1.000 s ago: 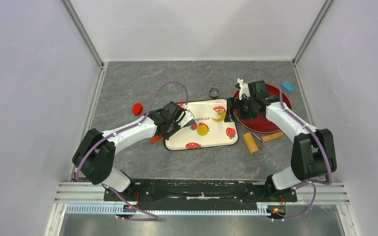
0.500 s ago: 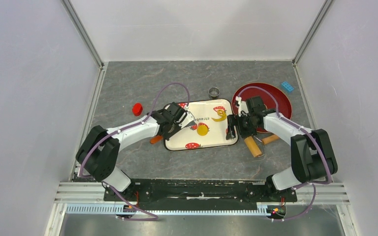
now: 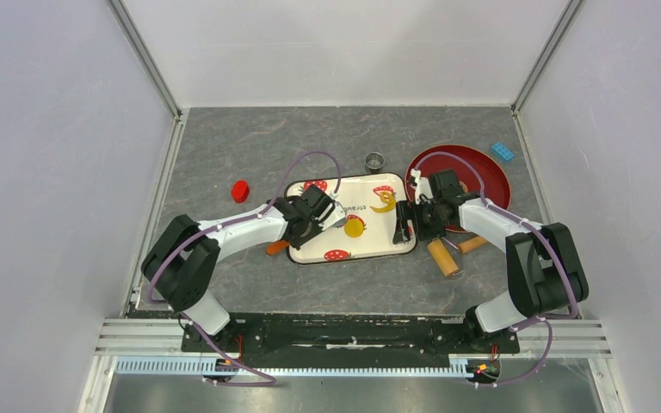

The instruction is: Roll out the dumpling wrappers from the dough

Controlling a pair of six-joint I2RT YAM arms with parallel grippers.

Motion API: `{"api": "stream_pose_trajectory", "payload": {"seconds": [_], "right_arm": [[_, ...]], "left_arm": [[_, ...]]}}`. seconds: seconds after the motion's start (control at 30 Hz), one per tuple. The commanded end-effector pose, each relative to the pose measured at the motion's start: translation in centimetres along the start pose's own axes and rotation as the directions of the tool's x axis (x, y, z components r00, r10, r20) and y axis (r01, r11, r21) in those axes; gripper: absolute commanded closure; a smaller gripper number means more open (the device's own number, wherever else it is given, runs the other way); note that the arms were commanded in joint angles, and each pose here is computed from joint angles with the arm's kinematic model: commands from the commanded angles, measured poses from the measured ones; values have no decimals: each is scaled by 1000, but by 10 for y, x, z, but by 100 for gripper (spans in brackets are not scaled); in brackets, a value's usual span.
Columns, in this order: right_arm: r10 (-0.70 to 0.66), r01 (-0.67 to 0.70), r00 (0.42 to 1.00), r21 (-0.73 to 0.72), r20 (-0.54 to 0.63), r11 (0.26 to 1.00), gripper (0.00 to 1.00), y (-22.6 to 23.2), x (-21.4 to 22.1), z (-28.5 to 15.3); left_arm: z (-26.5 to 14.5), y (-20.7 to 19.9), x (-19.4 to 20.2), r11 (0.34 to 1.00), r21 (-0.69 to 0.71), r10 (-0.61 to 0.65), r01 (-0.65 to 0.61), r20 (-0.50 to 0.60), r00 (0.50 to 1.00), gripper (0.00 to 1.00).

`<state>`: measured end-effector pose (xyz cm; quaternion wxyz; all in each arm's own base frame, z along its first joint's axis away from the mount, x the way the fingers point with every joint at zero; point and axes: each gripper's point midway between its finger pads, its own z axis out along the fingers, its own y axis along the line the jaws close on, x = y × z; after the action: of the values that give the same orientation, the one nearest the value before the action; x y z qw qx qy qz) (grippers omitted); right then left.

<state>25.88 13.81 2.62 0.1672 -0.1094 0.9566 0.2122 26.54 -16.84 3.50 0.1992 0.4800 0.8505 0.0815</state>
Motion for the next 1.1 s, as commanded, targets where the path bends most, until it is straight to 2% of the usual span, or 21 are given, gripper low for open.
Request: {"api": "stream_pose_trajectory", "payload": {"seconds": [0.0,0.53,1.07], "right_arm": [[2,-2,1000,-11,-17,1000,12,1,6,6],[10,-11,1000,-44,-16,999,11,5,11,9],[14,-14,1000,-74,-7,997,7,11,10,10]], "left_arm": [[-3,4,-7,998,-18,62,-62,18,998,98],[-17,-9,-6,995,12,101,-101,32,994,98],[-22,-24,-15,989,105,92,-100,77,993,98]]}}
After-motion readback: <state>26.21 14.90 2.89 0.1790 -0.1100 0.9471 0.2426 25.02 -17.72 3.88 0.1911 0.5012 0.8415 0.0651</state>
